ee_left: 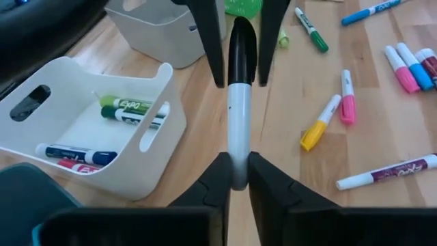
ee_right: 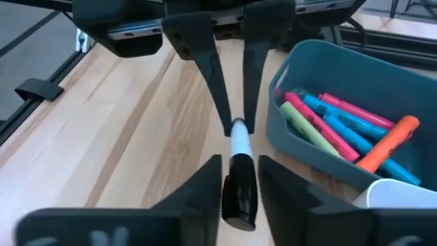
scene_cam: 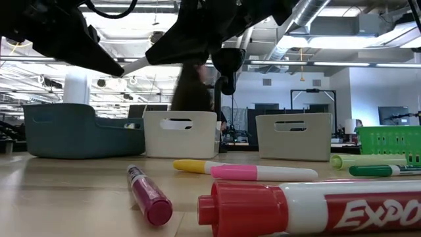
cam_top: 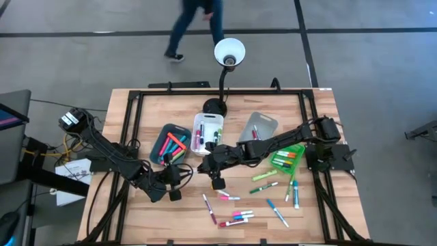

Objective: Pick & Place Markers
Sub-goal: Put the black mini marker into the green bin

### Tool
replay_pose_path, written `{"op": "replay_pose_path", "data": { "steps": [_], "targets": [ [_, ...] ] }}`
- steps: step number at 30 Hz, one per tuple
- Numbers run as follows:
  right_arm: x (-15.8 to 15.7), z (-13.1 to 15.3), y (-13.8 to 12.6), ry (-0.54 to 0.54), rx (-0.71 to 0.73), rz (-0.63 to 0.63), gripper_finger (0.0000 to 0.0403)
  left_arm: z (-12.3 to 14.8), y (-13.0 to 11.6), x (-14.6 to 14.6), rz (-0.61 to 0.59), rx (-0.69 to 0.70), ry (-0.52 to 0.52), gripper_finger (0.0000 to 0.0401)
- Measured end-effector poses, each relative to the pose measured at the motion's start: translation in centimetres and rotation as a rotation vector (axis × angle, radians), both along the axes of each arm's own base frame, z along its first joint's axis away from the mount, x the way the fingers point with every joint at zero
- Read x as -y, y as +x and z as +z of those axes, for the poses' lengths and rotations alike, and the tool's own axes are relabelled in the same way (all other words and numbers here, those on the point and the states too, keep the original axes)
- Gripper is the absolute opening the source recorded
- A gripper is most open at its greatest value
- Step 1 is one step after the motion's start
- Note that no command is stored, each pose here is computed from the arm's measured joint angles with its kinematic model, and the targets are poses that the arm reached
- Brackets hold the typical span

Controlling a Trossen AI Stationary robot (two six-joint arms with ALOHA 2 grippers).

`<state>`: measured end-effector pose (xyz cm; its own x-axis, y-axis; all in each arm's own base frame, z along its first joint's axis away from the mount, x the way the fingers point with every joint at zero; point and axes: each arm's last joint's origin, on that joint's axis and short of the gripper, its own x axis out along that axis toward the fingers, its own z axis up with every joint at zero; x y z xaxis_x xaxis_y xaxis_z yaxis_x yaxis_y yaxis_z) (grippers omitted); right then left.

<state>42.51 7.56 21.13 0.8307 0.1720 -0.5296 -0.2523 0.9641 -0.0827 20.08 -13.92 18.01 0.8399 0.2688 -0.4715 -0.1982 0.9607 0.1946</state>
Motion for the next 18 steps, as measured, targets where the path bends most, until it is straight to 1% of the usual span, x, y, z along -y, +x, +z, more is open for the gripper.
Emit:
{"op": "replay_pose_path", "data": {
  "steps": [3, 6, 10, 15, 18],
  "targets": [
    [0.3, 0.0, 0.1, -0.001, 0.0, -0.012, 0.0055, 0.0, 0.2, -0.2, 0.013, 0.002, -0.006, 0.0043],
    [0.7, 0.0, 0.1, 0.019, -0.004, -0.035, 0.0036, 0.0, 0.4, -0.5, 0.03, 0.0, -0.006, 0.0049],
    [0.9, 0.0, 0.2, 0.035, -0.006, -0.052, 0.0038, 0.0, 0.7, -1.0, 0.05, 0.005, -0.01, 0.006],
    [1.0, -0.1, 0.1, 0.042, -0.021, -0.066, 0.0058, 0.1, 0.9, -1.3, 0.069, 0.007, -0.011, 0.0077],
    [1.0, -0.5, -0.2, 0.035, -0.066, -0.11, 0.0052, 0.1, 0.9, -1.4, 0.076, 0.009, -0.008, 0.0085]
  ]
}}
